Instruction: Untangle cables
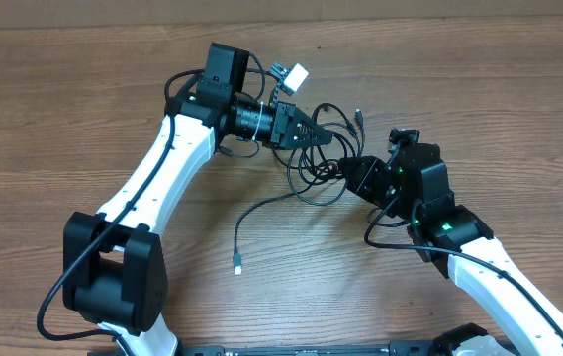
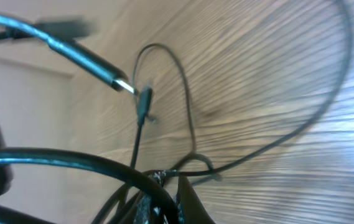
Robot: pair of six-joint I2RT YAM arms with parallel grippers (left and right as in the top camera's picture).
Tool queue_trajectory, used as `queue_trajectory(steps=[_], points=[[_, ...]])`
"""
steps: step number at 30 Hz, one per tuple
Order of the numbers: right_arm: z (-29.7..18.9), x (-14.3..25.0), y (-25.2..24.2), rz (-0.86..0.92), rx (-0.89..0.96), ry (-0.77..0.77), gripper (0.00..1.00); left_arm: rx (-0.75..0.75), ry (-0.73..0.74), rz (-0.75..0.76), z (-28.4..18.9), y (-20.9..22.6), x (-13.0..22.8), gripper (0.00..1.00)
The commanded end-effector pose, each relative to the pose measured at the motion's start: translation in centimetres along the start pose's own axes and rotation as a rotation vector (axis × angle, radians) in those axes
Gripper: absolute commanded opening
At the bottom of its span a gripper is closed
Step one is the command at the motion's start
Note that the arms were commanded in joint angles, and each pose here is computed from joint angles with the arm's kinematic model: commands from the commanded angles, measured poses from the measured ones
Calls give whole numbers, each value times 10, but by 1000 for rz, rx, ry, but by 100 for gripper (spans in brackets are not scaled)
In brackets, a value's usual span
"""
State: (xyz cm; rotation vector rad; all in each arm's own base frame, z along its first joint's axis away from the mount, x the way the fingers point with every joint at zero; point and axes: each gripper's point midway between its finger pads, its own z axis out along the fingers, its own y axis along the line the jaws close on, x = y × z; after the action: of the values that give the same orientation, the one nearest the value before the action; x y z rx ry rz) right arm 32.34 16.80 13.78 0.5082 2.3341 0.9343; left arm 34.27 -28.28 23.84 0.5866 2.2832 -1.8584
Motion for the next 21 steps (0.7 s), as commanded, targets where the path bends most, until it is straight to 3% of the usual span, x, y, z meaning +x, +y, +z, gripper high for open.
queue_trajectory(steps=[1,6,7,12,16,21], points=[[-5,1,-85,27,356,-82,4,88,-59,45,-38,-23,-16,12],[-14,17,-107,40,460,-26,4,-53,-150,14,-62,7,-31,15],[-16,19,-110,42,474,-15,4,-84,-166,6,-67,13,-33,19],[-17,32,-108,49,459,49,4,-299,-229,-165,-85,56,-31,27],[-13,38,-76,-10,322,138,4,-400,-225,-281,-88,75,-19,42],[-18,16,-16,-120,145,140,4,-392,-181,-285,-72,69,-11,56]])
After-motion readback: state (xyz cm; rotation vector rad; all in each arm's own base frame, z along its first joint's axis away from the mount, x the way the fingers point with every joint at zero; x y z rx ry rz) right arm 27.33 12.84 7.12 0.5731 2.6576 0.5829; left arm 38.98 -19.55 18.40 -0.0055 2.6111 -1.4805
